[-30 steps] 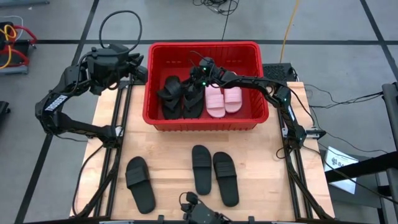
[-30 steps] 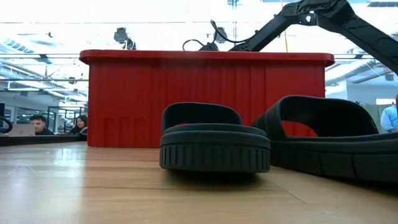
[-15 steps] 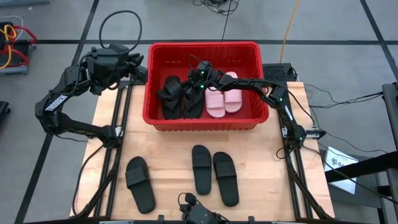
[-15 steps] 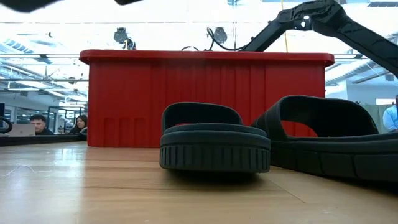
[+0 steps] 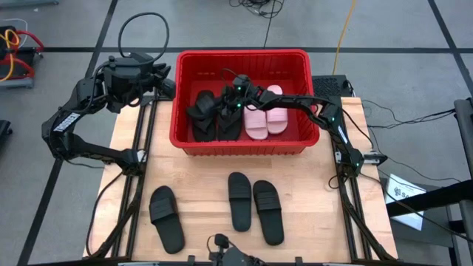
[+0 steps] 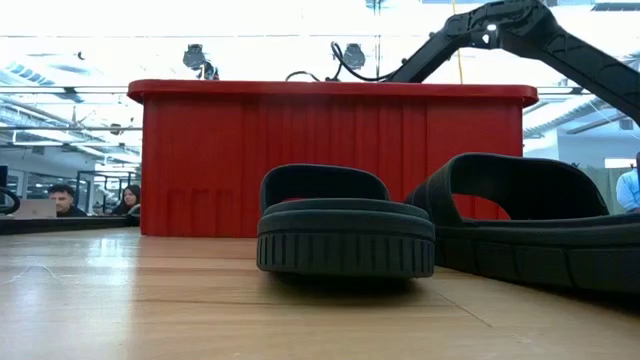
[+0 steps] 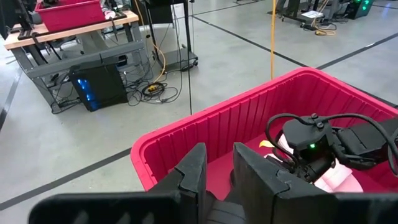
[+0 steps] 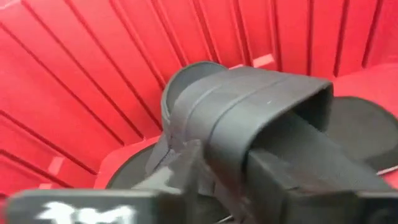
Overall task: Pick and place slides into bin
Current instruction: Put the black slide into the red bin
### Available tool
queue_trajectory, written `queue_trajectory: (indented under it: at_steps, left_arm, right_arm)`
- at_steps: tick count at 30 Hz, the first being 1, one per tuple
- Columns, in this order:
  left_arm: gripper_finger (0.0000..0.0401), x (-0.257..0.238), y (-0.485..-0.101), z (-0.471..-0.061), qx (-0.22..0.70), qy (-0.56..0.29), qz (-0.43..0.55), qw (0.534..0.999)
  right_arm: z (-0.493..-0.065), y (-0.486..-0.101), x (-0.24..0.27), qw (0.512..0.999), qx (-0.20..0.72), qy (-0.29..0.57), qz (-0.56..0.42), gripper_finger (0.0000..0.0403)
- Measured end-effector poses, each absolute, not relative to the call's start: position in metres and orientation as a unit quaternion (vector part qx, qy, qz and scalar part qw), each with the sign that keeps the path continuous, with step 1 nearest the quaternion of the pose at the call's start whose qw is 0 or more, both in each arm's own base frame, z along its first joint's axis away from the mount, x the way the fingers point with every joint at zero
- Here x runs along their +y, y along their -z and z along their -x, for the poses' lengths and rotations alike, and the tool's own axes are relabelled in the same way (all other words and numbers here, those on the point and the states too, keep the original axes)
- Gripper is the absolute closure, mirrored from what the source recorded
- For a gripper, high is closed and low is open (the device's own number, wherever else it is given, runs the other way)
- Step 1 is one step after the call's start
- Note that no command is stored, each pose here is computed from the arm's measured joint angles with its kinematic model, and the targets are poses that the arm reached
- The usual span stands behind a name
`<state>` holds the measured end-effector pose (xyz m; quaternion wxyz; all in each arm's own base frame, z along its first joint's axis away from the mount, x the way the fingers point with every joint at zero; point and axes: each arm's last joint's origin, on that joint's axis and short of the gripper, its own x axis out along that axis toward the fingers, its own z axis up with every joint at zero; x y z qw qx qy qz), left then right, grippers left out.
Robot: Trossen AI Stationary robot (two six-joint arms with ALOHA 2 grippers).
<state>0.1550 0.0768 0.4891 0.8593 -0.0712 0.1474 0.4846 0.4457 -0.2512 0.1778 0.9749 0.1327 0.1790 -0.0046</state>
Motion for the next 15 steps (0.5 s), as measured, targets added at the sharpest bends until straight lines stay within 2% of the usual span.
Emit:
queue_trajectory:
  at_steps: [3, 4, 11, 15]
  left_arm:
    - [0.0325, 0.077, -0.489, -0.155, 0.152, -0.483, 0.063, 0.86]
    - [0.0325, 0.077, -0.489, -0.155, 0.153, -0.483, 0.061, 0.86]
    - [0.0325, 0.077, -0.489, -0.155, 0.153, -0.483, 0.061, 0.86]
    - [0.0325, 0.077, -0.489, -0.155, 0.153, -0.483, 0.061, 0.86]
  right_arm:
    - [-0.449, -0.178, -0.247, 0.977, 0.18, 0.009, -0.113, 0.0375]
    - [-0.449, -0.178, -0.245, 0.977, 0.181, 0.008, -0.111, 0.0387]
    - [-0.447, -0.181, -0.246, 0.977, 0.185, 0.011, -0.108, 0.0398]
    - [-0.44, -0.203, -0.246, 0.981, 0.184, 0.007, -0.062, 0.04]
